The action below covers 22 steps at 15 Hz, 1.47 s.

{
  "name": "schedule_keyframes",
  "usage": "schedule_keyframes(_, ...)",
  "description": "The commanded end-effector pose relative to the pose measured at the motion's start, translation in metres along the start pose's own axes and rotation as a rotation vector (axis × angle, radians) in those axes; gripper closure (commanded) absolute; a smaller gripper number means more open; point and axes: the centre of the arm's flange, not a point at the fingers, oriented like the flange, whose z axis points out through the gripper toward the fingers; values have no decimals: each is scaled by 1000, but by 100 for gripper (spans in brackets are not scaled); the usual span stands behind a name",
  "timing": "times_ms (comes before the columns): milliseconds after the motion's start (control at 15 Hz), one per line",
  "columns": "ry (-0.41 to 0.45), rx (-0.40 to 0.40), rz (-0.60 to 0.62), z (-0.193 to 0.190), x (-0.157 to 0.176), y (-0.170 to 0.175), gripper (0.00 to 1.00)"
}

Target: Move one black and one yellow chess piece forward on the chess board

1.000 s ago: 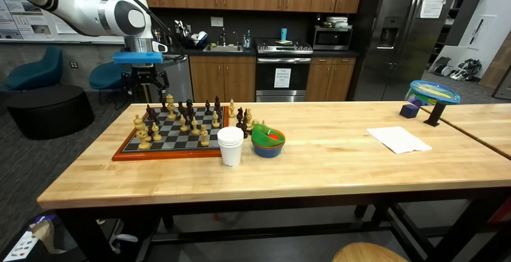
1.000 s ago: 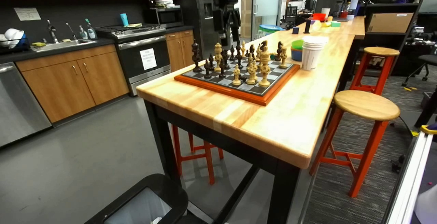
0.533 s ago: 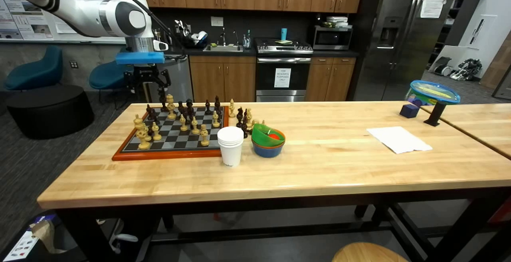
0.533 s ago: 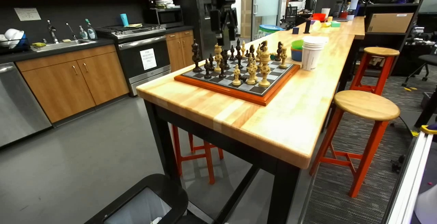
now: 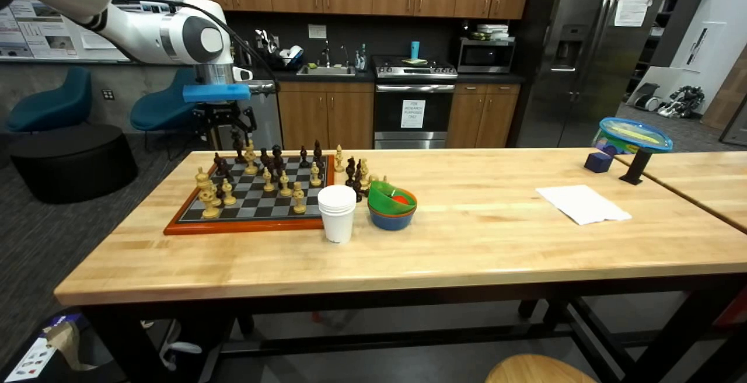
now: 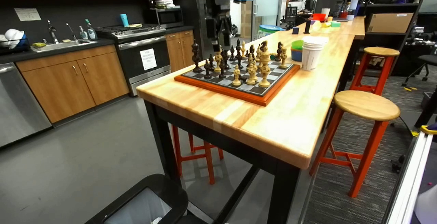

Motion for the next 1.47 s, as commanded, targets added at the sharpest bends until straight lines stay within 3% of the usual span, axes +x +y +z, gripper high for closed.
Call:
schedule_keyframes(0, 4, -24, -33, 4, 16, 14, 0)
schedule_keyframes(600, 28, -50, -65, 12, 30, 28, 0)
schedule_keyframes(733, 34, -51, -77, 15, 31, 27, 26)
schedule_keyframes(1200, 37, -53, -72, 12, 28, 31, 78)
schedule_keyframes(1333, 35, -53, -69, 13, 26, 29, 92)
schedule_keyframes(1400, 32, -53, -69, 12, 25, 29, 93)
